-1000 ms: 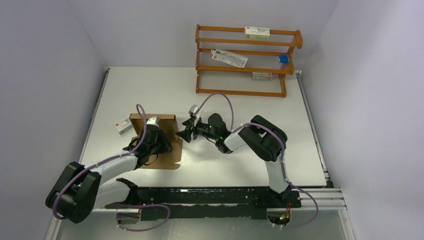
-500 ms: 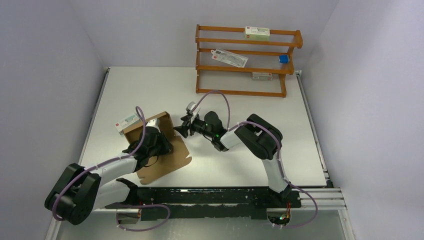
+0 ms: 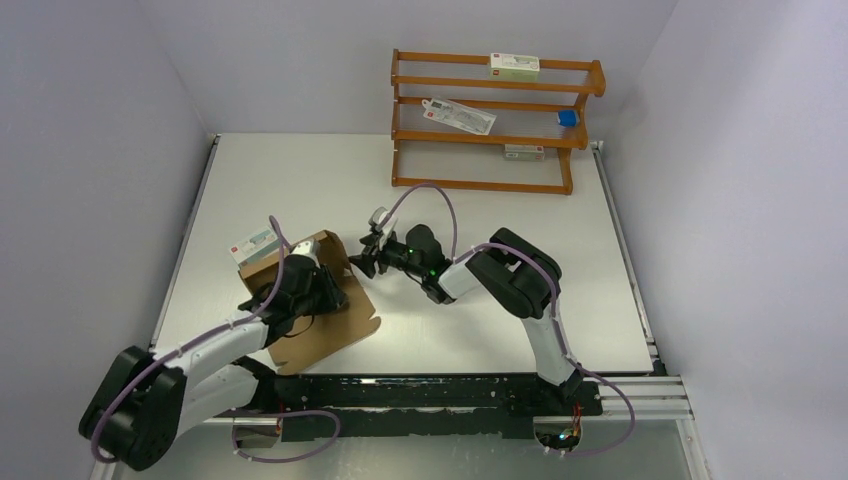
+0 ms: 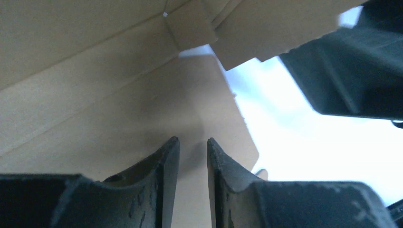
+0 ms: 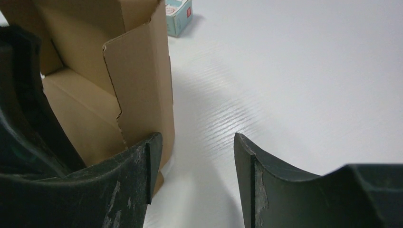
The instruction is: Fold the paper box
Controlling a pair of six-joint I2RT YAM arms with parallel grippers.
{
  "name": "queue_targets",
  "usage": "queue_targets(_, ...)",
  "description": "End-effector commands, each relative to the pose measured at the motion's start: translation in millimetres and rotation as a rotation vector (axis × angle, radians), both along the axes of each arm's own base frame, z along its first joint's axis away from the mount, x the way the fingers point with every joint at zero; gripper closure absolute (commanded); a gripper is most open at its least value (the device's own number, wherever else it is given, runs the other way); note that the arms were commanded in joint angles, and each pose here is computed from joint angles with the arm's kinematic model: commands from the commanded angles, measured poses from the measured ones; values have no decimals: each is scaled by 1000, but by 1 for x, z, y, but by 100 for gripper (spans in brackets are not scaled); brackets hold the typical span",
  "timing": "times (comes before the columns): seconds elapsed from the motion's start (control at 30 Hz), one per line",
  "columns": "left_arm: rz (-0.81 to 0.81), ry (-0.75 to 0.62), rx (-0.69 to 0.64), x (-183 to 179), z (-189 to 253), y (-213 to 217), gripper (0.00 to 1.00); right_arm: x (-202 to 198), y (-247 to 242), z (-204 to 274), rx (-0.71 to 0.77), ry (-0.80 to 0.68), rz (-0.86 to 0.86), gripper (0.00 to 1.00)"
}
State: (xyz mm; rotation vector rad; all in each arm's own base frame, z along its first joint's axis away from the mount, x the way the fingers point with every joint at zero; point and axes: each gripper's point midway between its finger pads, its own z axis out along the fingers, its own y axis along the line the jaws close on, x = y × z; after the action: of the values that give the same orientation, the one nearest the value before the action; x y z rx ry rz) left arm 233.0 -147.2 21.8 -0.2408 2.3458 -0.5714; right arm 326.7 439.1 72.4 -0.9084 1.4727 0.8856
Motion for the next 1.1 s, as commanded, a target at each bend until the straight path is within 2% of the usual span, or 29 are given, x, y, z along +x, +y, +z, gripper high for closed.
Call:
queue_targets(0.0, -14, 7, 45, -5, 31, 5, 64, -11, 1, 3, 6, -26, 35, 39)
queue_targets(0.13, -7, -68, 41, 2, 83, 7, 56, -14, 1, 3, 10, -28, 48, 39)
queue_targets(0.27, -17, -137, 55, 8, 133, 9, 54, -18, 2, 2, 15, -26, 70, 39)
queue_targets(0.37, 38, -208, 145, 20, 178, 28, 50, -23, 2, 2, 17, -28, 92, 39)
queue_targets(0.47, 124, -228, 276, 30, 197, 54, 40, -25, 3, 4, 16, -32, 108, 39)
queue_targets(0.6, 184, -200, 406, 45, 196, 75, 27, -27, 3, 5, 17, -31, 119, 39)
queue_targets(0.7, 170, -162, 434, 52, 182, 80, 20, -29, 3, 6, 19, -28, 127, 39)
queue_targets(0.93, 153, -90, 399, 50, 149, 84, 19, -34, 4, 7, 21, -25, 144, 39)
queue_targets(1.07, 140, -63, 370, 43, 134, 81, 24, -37, 5, 6, 21, -24, 156, 39)
